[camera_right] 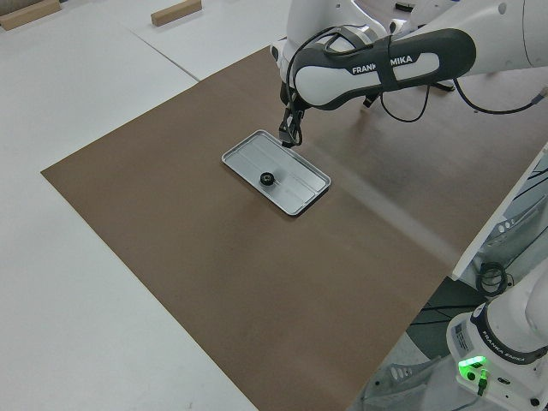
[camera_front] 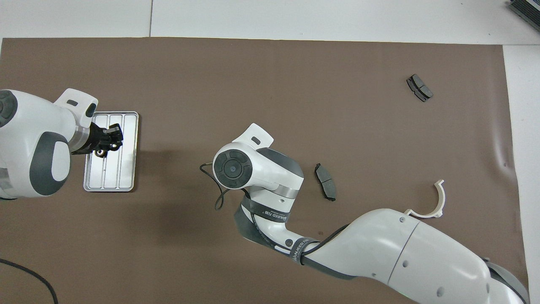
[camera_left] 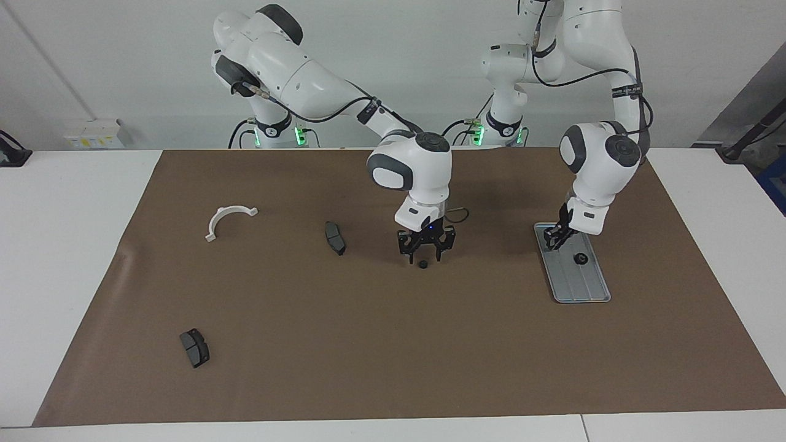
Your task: Place bearing gear from tray to pile
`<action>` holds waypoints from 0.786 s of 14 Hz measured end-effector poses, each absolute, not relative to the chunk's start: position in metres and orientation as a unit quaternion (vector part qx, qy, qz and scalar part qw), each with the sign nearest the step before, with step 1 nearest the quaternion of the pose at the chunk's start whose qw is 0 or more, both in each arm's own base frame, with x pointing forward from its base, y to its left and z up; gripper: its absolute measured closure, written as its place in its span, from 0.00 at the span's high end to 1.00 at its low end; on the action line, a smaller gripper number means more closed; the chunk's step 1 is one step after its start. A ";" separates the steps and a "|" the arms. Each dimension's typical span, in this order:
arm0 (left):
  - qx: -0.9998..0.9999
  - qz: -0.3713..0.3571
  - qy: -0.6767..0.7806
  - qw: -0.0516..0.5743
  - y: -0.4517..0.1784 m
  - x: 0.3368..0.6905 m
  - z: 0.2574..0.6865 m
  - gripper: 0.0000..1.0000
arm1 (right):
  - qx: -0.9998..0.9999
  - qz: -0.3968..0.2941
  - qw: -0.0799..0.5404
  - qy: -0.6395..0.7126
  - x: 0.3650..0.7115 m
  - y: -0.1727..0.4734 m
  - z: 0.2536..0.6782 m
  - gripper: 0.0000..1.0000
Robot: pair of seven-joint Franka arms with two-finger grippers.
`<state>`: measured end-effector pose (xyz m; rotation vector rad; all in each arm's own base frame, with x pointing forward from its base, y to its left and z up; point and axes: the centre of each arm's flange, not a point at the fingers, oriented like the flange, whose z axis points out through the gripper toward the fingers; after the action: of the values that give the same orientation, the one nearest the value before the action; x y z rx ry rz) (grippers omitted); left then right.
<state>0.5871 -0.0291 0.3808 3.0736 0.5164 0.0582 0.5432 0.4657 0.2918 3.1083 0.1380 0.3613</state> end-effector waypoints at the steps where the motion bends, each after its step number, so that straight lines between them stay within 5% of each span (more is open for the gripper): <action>1: 0.987 0.019 0.161 0.012 -0.032 0.592 0.382 0.34 | 0.992 0.114 0.005 0.045 0.542 0.466 0.291 0.67; 4: 0.991 0.016 0.135 0.010 -0.044 0.595 0.377 0.34 | 0.993 0.113 0.007 0.047 0.541 0.466 0.288 0.54; 11: 0.992 0.028 0.118 0.012 -0.057 0.600 0.386 0.34 | 0.992 0.118 0.000 0.054 0.538 0.465 0.283 0.51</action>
<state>0.6002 -0.0571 0.3858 3.0939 0.3692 0.0880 0.5384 0.4647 0.2830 3.1146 0.1686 0.3705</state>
